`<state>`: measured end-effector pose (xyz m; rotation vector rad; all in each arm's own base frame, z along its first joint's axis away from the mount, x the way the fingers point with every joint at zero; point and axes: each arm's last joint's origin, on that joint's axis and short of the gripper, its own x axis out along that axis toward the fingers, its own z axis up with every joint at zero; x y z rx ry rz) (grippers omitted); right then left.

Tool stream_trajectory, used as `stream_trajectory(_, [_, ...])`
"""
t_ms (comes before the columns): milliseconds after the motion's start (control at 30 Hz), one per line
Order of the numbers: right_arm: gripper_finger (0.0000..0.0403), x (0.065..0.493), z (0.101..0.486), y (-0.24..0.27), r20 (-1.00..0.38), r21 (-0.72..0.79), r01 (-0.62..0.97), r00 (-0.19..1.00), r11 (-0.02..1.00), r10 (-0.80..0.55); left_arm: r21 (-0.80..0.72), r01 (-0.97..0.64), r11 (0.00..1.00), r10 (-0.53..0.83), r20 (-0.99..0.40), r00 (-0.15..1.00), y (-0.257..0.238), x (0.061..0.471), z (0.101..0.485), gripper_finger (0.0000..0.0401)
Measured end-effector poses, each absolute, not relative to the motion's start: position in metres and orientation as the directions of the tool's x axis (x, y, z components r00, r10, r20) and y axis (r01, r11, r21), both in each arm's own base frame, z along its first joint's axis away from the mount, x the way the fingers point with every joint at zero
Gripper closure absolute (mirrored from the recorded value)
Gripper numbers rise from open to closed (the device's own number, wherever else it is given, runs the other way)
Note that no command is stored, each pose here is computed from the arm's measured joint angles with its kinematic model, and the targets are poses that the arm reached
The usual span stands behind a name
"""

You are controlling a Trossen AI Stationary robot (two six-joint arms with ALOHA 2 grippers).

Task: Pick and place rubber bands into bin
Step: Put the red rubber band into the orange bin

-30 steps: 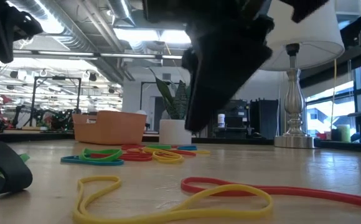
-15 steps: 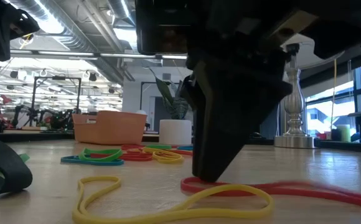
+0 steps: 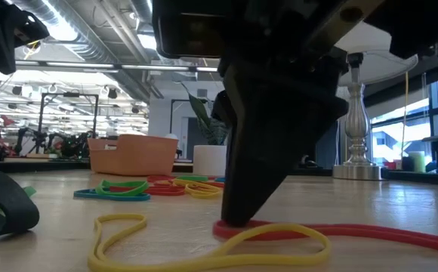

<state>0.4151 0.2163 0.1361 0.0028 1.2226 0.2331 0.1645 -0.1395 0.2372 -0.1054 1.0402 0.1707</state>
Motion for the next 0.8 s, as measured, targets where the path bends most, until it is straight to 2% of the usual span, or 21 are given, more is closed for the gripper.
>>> stream_trajectory(100, [0.0397, 0.415, 0.136, 0.217, -0.928, 0.148, -0.144, 0.322, 0.978, 0.187, -0.006, -0.191, 0.982, 0.091, -0.864, 0.495, -0.14, 0.165, 0.237, 0.0399])
stream_trajectory(400, [0.0401, 0.411, 0.147, 0.205, -0.947, 0.09, -0.081, 0.301, 0.993, 0.11, -0.029, -0.224, 0.974, 0.089, -0.864, 0.496, -0.14, 0.165, 0.237, 0.0398])
stream_trajectory(800, [0.0402, 0.408, 0.233, 0.155, -0.878, -0.007, 0.0, 0.478, 1.0, -0.006, -0.053, -0.258, 0.965, 0.083, -0.868, 0.49, -0.14, 0.164, 0.237, 0.04])
